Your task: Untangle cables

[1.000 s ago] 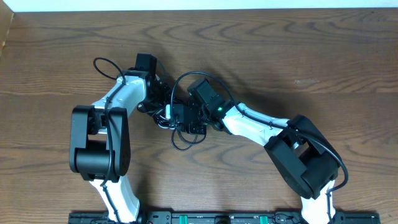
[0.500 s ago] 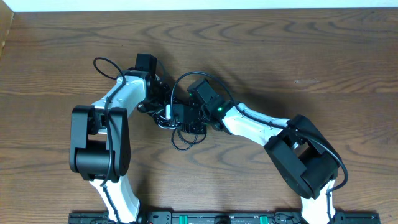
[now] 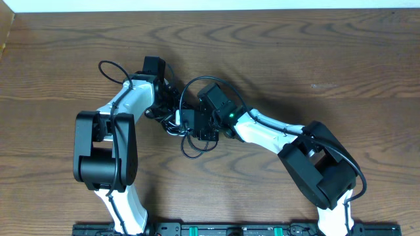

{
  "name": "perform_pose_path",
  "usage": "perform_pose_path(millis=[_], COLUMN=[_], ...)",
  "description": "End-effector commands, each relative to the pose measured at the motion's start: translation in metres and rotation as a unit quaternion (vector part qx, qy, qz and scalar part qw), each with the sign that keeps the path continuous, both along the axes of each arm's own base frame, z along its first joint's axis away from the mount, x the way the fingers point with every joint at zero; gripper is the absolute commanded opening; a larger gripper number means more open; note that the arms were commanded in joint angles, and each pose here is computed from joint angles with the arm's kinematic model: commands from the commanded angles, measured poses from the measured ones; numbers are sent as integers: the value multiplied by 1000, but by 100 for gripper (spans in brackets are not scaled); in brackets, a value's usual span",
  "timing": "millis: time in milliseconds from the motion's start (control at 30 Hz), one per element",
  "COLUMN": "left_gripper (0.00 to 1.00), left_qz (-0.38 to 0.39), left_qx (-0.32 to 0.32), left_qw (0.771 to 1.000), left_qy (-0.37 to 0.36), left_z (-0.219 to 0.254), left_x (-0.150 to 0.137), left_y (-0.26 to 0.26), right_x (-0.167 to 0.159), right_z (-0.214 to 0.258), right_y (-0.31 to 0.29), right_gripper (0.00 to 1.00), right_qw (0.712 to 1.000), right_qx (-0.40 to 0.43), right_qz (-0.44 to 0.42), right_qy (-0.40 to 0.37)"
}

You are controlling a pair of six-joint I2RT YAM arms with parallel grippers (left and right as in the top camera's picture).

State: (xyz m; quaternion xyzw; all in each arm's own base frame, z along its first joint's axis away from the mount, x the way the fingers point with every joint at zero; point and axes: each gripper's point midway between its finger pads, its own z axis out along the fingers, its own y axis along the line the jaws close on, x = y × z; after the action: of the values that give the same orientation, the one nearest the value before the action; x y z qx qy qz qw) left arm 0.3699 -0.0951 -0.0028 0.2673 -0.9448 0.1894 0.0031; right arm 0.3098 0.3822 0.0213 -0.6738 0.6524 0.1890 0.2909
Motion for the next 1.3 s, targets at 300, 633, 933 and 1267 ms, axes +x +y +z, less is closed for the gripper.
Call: perform_pose_path(millis=[300,633,933,1267], left_gripper=[8,8,8,8], left_qz=[13,13,14,14], left_qx=[75,76,78,78], left_qw=[996,996,996,996], left_qy=[54,54,51,52], left_z=[-40,-40,-40,-40], left_x=[-24,-24,-23,-23], left_y=[28,29,29,29], right_x=[-2,-5,4,-16], right_z=[-8,-13,-20,-11], right_y=[-1,-8,-21,-2], right_gripper=[48,47,39,41], right_qw=[1000,999,997,999], right_qx=[-11,-27,-62,-15], right_qz=[-6,-9,-34,9], right_qy=[8,18,2,38])
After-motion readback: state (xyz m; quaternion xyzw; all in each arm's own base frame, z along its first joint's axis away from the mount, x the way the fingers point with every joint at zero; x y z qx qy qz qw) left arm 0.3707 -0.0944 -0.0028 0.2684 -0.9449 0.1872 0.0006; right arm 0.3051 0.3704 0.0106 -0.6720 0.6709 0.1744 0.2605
